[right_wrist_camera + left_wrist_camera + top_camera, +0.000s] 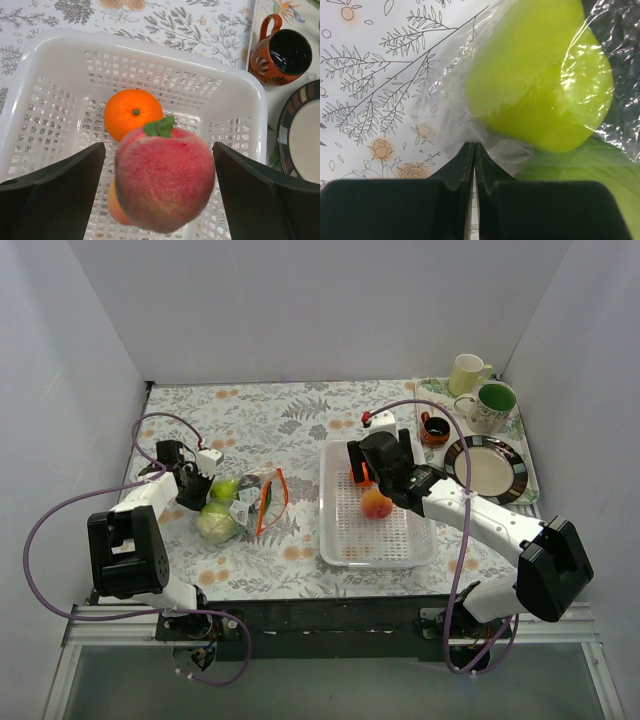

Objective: Open the zip-top bag and remove the fake food

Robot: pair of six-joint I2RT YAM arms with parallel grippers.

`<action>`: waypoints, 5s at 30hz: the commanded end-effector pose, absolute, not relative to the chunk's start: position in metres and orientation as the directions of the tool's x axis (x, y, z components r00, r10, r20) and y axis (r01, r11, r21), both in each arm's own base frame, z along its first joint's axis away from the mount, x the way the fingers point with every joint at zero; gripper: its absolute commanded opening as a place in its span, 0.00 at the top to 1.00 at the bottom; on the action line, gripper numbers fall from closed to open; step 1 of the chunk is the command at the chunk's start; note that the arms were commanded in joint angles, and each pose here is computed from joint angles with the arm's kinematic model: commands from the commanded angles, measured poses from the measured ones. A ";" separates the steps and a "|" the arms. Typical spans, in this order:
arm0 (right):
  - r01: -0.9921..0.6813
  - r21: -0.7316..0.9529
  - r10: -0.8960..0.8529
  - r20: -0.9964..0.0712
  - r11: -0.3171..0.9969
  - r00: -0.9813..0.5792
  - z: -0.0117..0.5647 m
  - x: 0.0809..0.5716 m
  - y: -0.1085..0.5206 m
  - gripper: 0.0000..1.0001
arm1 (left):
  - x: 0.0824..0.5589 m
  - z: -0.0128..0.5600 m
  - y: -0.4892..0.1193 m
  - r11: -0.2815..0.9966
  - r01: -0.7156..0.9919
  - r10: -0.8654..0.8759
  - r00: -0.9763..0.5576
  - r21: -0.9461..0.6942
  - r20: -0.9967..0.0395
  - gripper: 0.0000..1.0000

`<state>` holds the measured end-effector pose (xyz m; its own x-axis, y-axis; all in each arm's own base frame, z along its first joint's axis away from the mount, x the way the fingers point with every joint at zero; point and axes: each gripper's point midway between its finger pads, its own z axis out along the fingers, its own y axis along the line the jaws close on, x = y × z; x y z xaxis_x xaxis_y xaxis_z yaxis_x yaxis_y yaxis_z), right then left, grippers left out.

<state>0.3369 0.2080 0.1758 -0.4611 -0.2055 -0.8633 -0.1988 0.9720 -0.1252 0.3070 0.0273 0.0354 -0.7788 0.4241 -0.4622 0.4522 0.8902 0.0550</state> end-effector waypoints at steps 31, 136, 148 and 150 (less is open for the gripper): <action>-0.825 0.004 -0.367 -0.894 0.565 -0.256 0.151 0.281 0.453 0.60 | 0.313 0.050 0.021 0.882 0.466 0.436 -0.752 0.068 -0.494 1.00; -0.839 -0.068 -0.675 -0.631 0.539 -0.383 0.091 0.204 0.428 0.87 | 0.343 0.084 0.025 0.879 0.437 0.470 -0.728 0.189 -0.500 1.00; -0.683 -0.072 -0.539 -0.676 0.727 -0.503 0.171 0.218 0.375 0.96 | 0.328 0.060 0.019 0.890 0.437 0.444 -0.757 0.134 -0.480 1.00; -0.644 -0.046 -0.479 -0.709 0.763 -0.518 0.183 0.228 0.362 0.97 | 0.330 0.062 0.018 0.892 0.433 0.438 -0.756 0.130 -0.486 1.00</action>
<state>0.2070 0.3961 0.1364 -0.4705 -0.6101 -0.6375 -0.7558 0.6515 -0.0657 0.3226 0.0183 0.0503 -0.7757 0.4504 -0.4420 0.4458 0.8869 0.1213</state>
